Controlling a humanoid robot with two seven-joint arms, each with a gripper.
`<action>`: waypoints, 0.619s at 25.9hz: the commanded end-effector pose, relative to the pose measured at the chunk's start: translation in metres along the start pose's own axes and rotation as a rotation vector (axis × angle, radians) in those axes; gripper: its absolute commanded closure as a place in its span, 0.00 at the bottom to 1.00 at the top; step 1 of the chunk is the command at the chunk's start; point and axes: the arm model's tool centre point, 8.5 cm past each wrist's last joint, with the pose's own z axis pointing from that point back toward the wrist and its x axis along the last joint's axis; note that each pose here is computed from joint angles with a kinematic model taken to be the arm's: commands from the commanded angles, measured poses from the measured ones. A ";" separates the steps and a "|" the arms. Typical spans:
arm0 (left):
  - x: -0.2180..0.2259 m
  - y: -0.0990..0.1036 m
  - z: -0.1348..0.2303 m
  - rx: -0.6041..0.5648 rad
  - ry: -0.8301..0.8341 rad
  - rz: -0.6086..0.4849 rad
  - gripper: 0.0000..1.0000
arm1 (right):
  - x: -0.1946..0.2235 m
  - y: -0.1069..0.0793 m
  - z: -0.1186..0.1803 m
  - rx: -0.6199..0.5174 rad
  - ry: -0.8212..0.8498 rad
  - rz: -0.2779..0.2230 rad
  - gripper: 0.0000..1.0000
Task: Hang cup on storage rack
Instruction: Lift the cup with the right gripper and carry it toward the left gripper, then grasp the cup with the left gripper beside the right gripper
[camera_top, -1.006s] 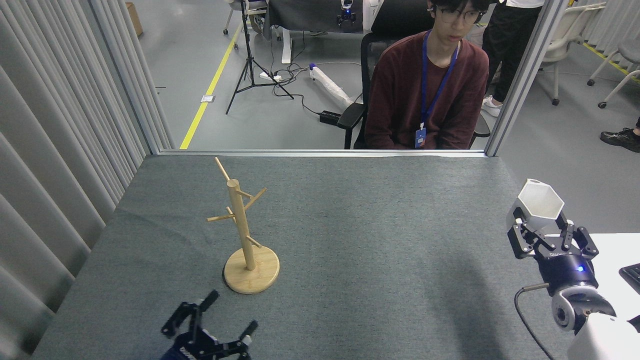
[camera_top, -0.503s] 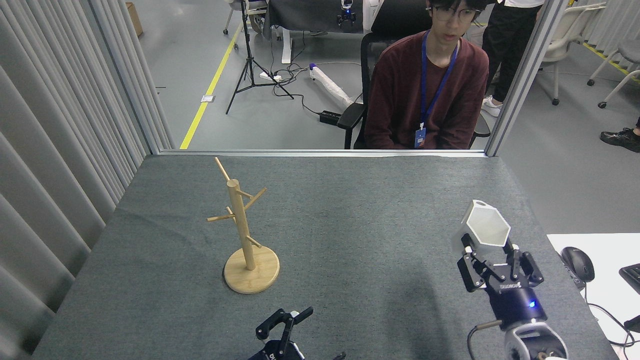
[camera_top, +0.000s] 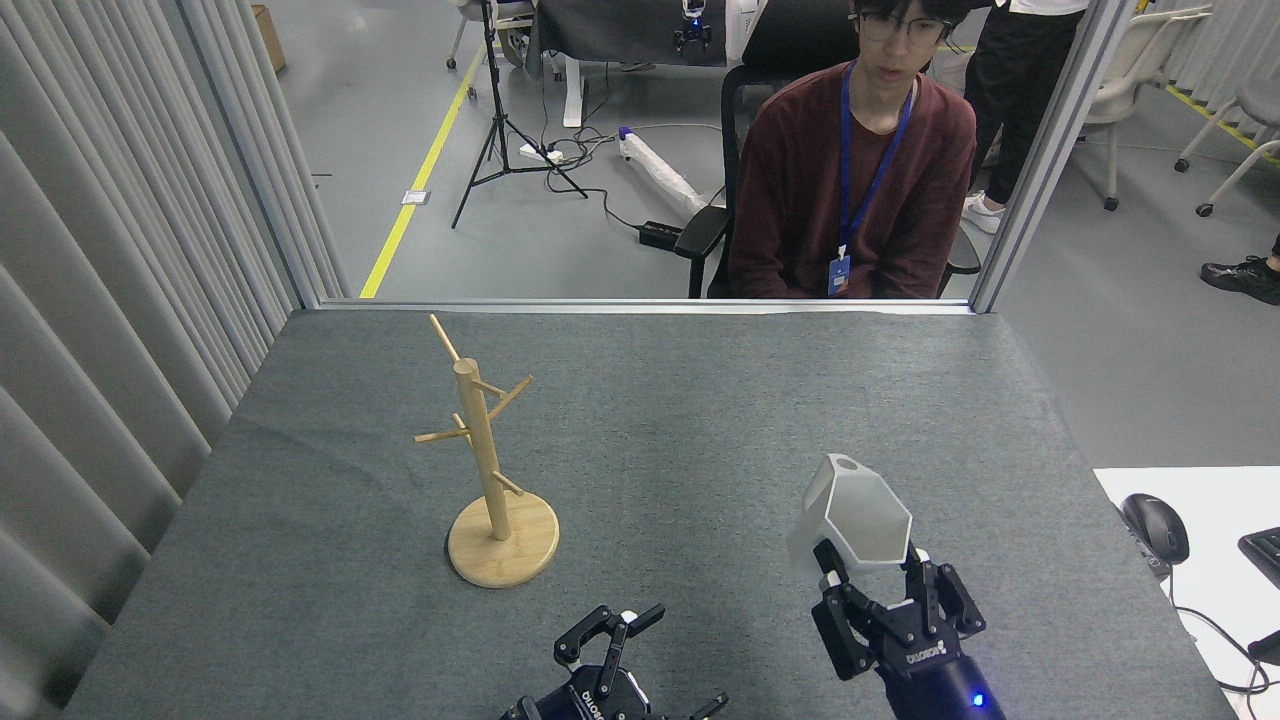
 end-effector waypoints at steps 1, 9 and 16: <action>0.003 0.001 -0.004 0.006 0.001 0.006 0.01 | 0.017 0.004 0.019 0.014 -0.045 -0.027 0.58; -0.002 0.006 -0.008 0.013 0.002 -0.013 0.01 | 0.062 0.018 0.025 0.045 -0.121 -0.085 0.58; -0.011 0.012 -0.010 0.023 0.004 -0.033 0.01 | 0.093 0.027 0.019 0.060 -0.163 -0.092 0.58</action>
